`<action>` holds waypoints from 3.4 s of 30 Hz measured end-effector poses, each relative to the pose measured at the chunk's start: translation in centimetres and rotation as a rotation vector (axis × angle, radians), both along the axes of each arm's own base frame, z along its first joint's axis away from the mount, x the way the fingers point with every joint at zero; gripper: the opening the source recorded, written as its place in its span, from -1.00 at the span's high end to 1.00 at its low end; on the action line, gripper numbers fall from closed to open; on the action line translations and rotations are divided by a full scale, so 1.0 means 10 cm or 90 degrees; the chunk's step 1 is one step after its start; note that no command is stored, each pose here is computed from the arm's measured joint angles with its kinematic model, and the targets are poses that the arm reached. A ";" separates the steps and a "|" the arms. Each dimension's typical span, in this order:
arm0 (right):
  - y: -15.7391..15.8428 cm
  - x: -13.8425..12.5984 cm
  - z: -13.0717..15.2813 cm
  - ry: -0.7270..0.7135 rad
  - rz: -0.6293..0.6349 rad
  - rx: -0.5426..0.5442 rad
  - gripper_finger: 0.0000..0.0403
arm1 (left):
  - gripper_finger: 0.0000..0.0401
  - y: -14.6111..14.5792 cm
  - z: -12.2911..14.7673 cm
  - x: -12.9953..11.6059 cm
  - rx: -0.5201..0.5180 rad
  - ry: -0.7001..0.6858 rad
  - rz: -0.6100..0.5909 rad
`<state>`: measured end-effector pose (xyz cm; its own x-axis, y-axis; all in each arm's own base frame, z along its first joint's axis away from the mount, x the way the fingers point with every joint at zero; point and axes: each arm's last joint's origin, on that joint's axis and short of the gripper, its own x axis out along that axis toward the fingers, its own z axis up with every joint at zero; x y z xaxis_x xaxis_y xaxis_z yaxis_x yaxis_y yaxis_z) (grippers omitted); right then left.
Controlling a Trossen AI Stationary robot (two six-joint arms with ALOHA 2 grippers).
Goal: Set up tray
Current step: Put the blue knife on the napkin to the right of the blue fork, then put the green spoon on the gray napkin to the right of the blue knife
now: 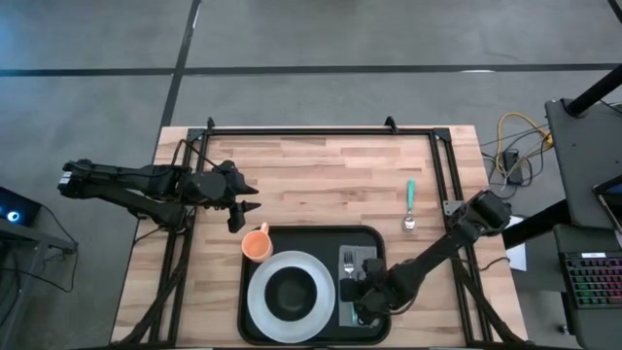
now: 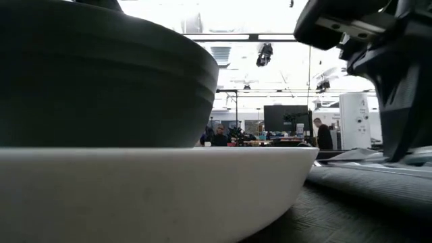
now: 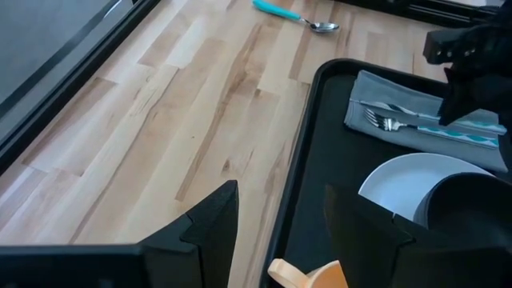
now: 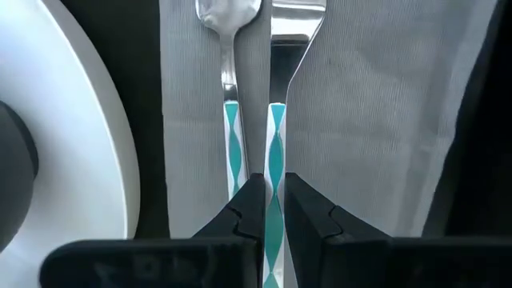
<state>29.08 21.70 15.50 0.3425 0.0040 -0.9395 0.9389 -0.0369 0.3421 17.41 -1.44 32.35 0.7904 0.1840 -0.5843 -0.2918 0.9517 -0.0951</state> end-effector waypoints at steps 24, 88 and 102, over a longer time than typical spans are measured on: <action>-0.17 -0.15 0.61 0.165 -0.031 -0.100 0.31 | 0.17 0.00 -0.02 -0.02 0.002 0.015 -0.002; -3.02 -1.26 -0.19 0.178 -0.255 -0.028 0.77 | 0.17 0.02 -0.01 -0.02 -0.024 -0.002 0.064; -3.12 -1.02 0.08 -0.048 -0.255 -0.045 0.16 | 0.17 0.02 -0.01 -0.02 -0.024 -0.002 0.064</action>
